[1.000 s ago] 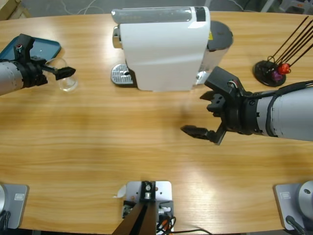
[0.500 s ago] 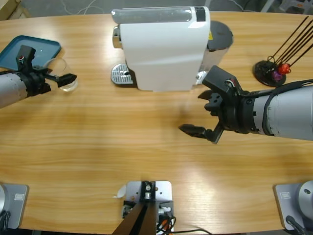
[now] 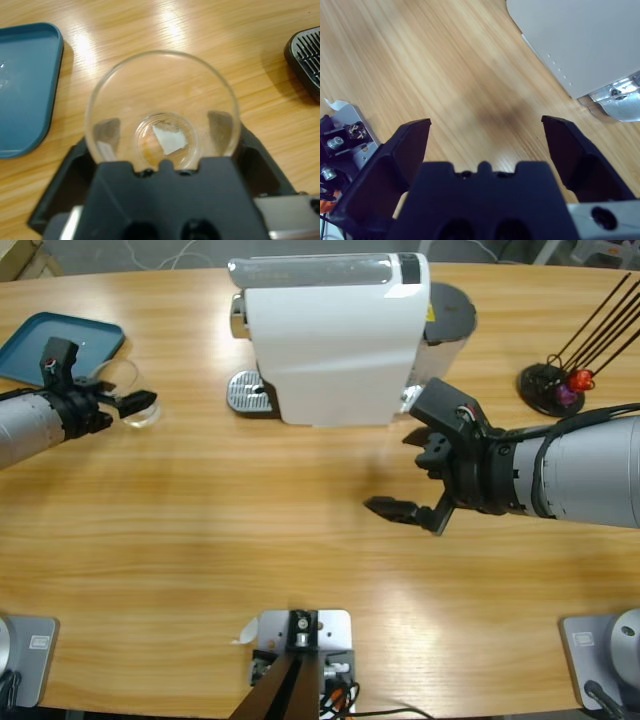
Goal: Pour coffee
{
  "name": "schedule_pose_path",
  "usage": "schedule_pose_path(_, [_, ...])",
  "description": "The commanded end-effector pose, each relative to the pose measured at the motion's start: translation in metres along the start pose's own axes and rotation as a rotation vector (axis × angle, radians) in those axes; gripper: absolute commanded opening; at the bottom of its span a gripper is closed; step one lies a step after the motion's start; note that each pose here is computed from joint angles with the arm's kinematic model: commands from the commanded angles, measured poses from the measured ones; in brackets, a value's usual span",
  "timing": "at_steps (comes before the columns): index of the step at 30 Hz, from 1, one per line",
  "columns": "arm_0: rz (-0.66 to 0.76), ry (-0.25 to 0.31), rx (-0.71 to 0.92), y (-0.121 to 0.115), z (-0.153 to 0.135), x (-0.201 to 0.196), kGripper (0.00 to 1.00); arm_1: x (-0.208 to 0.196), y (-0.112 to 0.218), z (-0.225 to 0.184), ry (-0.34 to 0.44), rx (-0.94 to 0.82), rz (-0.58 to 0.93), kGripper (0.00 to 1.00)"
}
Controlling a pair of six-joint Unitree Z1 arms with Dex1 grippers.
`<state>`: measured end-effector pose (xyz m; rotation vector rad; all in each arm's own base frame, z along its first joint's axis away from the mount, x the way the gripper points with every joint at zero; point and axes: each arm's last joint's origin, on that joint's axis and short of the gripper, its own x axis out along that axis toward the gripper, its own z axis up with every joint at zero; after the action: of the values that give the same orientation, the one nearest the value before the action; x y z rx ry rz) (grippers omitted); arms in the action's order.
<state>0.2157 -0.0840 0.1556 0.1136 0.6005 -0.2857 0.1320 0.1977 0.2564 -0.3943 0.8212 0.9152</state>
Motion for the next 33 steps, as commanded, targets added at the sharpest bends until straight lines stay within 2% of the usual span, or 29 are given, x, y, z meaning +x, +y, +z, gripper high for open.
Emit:
schedule_pose_path(1, [-0.005, 0.026, -0.011, 0.001, -0.011, -0.002, 0.134, 0.012, 0.003, -0.011, 0.059, 0.005, 0.024, 1.000])
schedule_pose_path(4, [-0.017, 0.024, 0.003, 0.000, -0.011, -0.002, 0.131, 0.012, 0.003, -0.011, 0.061, 0.005, 0.025, 1.000])
schedule_pose_path(6, [-0.077, 0.007, 0.039, -0.003, -0.007, -0.001, 0.131, 0.012, 0.003, -0.012, 0.062, 0.005, 0.024, 1.000])
schedule_pose_path(10, [-0.245, -0.094, 0.098, -0.006, 0.013, -0.002, 0.131, 0.011, 0.003, -0.012, 0.060, 0.005, 0.024, 1.000])
schedule_pose_path(13, [-0.360, -0.163, 0.103, 0.001, 0.026, -0.004, 0.134, 0.011, 0.003, -0.012, 0.058, 0.005, 0.025, 1.000])
schedule_pose_path(18, [-0.487, -0.228, 0.144, 0.008, 0.041, 0.003, 0.135, 0.009, 0.003, -0.013, 0.059, 0.005, 0.025, 1.000])
schedule_pose_path(24, [-0.570, -0.235, 0.255, 0.007, 0.044, 0.026, 0.140, 0.008, 0.003, -0.013, 0.061, 0.005, 0.025, 1.000])
schedule_pose_path(30, [-0.646, -0.168, 0.355, -0.012, 0.044, 0.038, 0.149, 0.009, 0.003, -0.013, 0.070, 0.005, 0.025, 1.000])
schedule_pose_path(33, [-0.682, -0.157, 0.368, -0.015, 0.045, 0.046, 0.154, 0.011, 0.003, -0.014, 0.076, 0.006, 0.026, 1.000])
